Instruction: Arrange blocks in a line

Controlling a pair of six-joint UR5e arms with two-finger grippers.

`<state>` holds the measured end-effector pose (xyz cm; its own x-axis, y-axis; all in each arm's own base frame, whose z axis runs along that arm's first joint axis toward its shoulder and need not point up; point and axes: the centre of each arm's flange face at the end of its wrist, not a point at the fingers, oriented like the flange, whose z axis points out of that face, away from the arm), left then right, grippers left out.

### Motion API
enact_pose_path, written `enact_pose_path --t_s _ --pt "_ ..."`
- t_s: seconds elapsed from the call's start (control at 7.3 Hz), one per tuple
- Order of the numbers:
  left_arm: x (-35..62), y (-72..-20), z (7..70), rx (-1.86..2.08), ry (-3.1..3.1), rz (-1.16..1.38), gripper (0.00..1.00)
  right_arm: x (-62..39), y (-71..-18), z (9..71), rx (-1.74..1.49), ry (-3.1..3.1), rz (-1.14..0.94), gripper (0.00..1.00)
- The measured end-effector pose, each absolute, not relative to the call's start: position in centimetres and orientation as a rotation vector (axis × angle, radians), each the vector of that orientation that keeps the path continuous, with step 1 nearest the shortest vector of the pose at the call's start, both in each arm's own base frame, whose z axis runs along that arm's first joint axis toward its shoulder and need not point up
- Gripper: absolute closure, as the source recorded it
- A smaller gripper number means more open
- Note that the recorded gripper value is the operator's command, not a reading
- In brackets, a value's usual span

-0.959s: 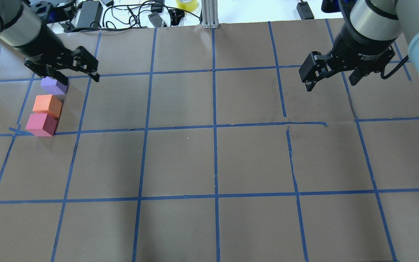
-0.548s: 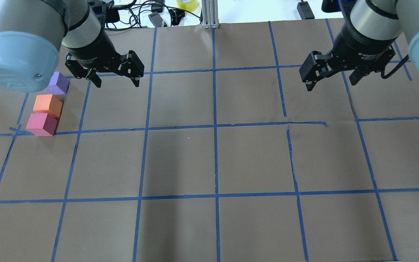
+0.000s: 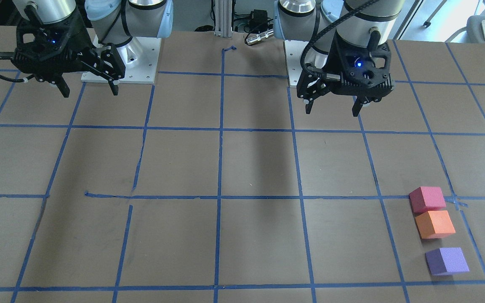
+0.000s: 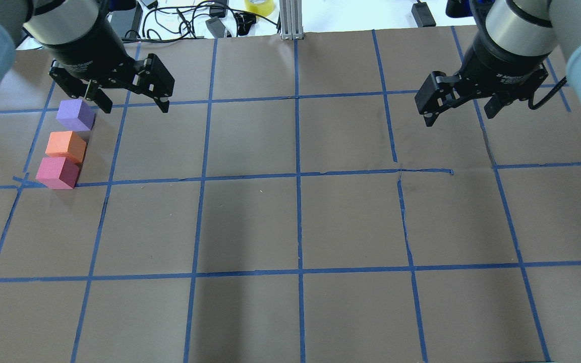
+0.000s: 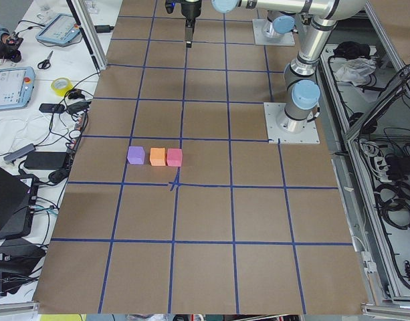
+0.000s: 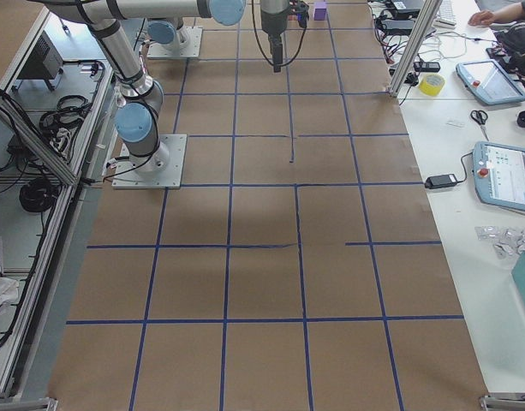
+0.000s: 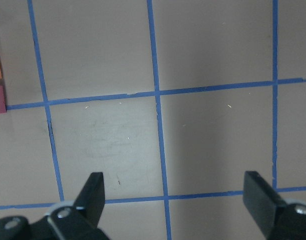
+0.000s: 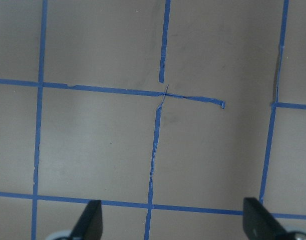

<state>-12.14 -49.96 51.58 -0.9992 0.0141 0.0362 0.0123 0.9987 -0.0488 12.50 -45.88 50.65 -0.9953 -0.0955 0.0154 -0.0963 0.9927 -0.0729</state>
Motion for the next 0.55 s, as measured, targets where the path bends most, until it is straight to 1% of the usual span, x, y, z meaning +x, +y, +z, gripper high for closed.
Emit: enact_pose_path --t_s 0.55 --pt "-9.5 -48.3 53.3 0.046 -3.101 0.102 0.00 12.5 -45.9 50.7 0.150 -3.123 0.115 0.00"
